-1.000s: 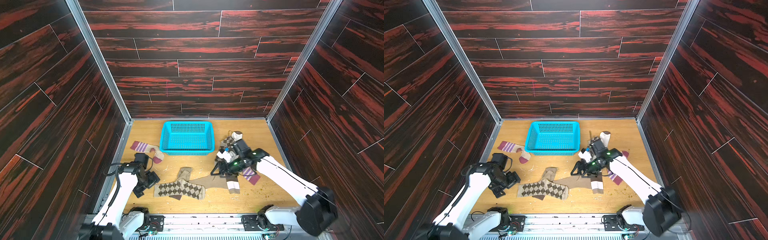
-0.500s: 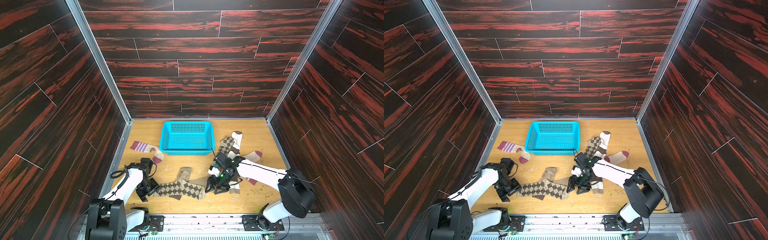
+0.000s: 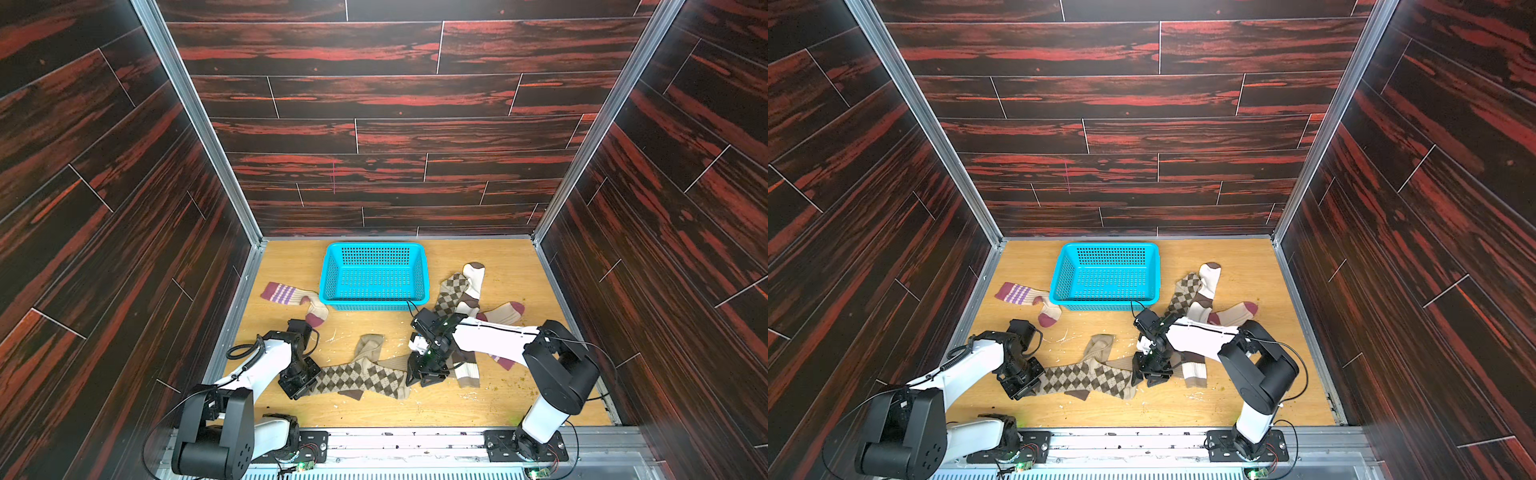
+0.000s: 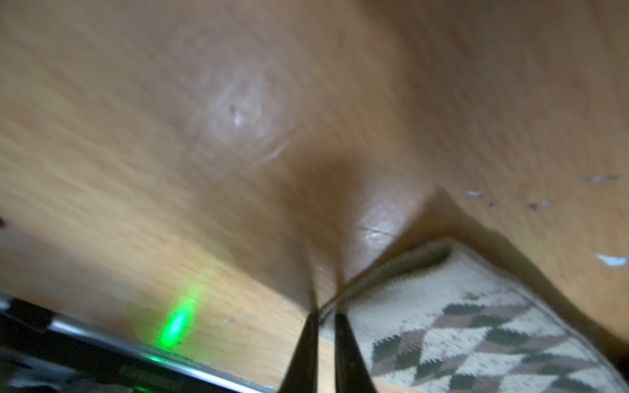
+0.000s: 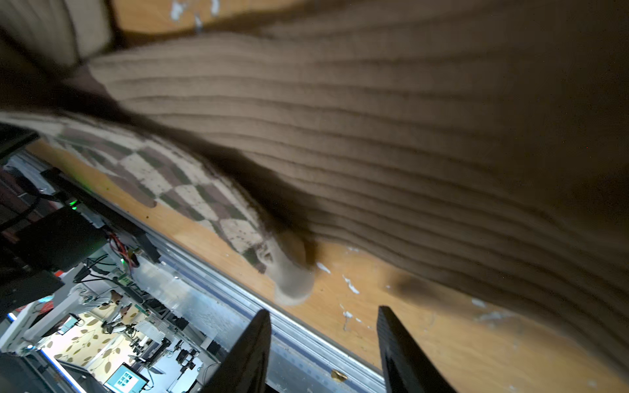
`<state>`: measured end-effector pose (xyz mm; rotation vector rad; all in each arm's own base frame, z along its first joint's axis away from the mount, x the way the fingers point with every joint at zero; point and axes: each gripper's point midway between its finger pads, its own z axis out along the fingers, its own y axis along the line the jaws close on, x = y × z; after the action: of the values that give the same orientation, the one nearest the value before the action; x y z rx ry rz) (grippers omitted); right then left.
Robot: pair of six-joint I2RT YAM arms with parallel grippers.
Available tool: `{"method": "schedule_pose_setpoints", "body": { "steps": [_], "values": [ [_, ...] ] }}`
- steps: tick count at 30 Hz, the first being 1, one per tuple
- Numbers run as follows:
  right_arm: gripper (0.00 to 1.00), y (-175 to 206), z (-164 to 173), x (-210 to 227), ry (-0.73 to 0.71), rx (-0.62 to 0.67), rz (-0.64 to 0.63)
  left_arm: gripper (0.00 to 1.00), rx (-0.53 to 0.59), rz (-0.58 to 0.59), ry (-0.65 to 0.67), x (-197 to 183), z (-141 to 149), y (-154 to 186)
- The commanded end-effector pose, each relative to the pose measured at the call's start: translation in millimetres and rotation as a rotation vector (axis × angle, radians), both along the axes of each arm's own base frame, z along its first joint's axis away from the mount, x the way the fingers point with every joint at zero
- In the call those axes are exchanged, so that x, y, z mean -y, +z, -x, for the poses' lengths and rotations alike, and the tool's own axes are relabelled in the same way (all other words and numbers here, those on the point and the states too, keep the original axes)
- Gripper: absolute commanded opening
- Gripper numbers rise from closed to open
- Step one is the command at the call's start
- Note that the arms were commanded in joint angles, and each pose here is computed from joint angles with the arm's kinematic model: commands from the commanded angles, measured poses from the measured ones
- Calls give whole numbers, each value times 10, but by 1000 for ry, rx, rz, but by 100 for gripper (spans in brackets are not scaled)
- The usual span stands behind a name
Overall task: Place the socks together as a pair
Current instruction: Pick up the sock.
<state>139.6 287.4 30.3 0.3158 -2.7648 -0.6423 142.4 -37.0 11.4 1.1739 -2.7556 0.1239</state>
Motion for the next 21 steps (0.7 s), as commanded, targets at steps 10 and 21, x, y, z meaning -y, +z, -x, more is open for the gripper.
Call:
{"method": "schedule_pose_setpoints", "body": {
  "steps": [10,21],
  "values": [
    [8,-23,-106,-90,27,53,10,0,102,51,23,89,-59,188],
    [50,510,-132,-331,113,110,-175,0,392,48,59,54,-384,1121]
  ]
}}
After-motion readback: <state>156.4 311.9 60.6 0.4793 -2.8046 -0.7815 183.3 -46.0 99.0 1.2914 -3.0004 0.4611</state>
